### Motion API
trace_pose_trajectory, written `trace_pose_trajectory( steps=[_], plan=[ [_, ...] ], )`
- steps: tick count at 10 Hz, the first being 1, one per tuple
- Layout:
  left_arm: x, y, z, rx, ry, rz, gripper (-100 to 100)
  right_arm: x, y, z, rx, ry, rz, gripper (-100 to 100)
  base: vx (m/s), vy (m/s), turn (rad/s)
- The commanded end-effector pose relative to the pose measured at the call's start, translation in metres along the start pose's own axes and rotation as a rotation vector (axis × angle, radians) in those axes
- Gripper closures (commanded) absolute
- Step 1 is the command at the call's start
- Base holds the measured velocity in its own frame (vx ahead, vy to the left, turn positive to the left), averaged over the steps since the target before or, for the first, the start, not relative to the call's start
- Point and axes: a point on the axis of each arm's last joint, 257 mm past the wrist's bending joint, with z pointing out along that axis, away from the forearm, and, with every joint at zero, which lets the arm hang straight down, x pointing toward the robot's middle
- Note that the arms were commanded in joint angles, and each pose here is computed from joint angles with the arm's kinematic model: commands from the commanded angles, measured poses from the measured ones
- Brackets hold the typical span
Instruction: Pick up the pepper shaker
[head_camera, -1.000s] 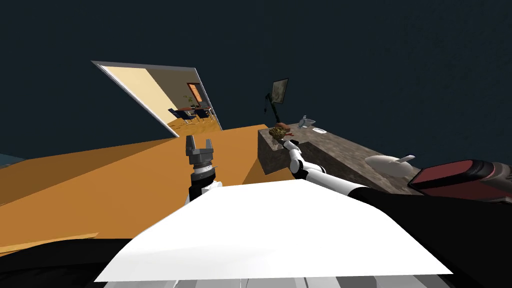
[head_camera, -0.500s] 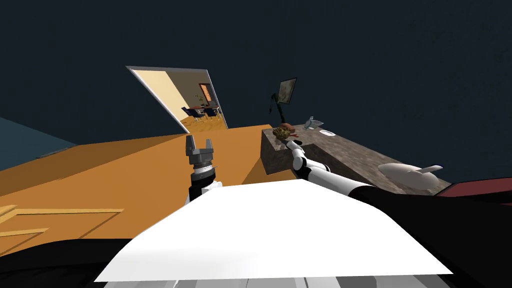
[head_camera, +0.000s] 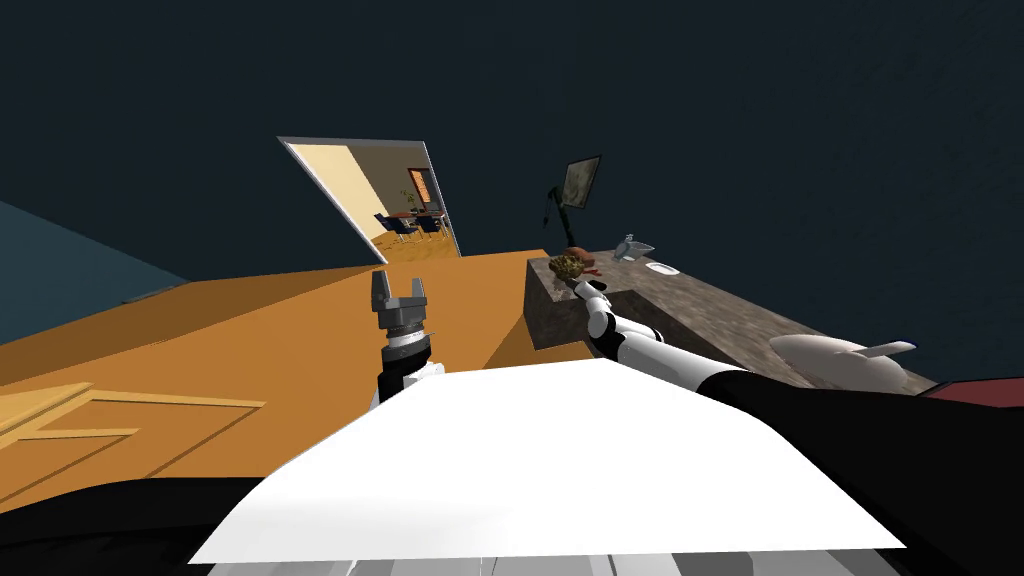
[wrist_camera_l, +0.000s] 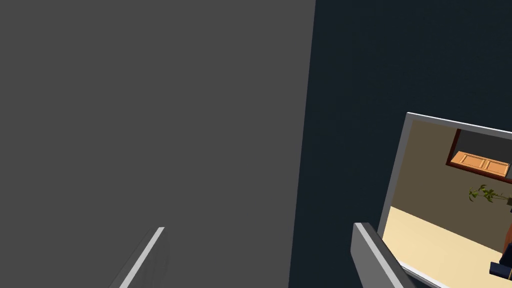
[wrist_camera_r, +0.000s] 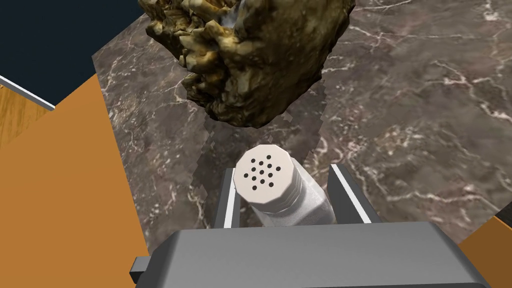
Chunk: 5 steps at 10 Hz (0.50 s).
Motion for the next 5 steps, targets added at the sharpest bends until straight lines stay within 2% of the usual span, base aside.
trace_pose_trajectory(
  steps=[1, 3, 4, 5],
  plan=[
    [0.0, 0.0, 0.0, 0.0, 0.0, 0.0, 0, 0.0, 0.0, 0.0, 0.0, 0.0, 0.0, 100, 0.0, 0.0, 0.0],
    [0.0, 0.0, 0.0, 0.0, 0.0, 0.0, 0, 0.0, 0.0, 0.0, 0.0, 0.001, 0.0, 100, 0.0, 0.0, 0.0],
    [0.0, 0.0, 0.0, 0.0, 0.0, 0.0, 0, 0.0, 0.0, 0.0, 0.0, 0.001, 0.0, 0, 0.0, 0.0, 0.0],
    [0.0, 0.0, 0.0, 0.0, 0.0, 0.0, 0, -0.004, -0.012, -0.001, 0.021, -0.011, -0.008, 100, 0.028, 0.017, -0.233]
  ],
)
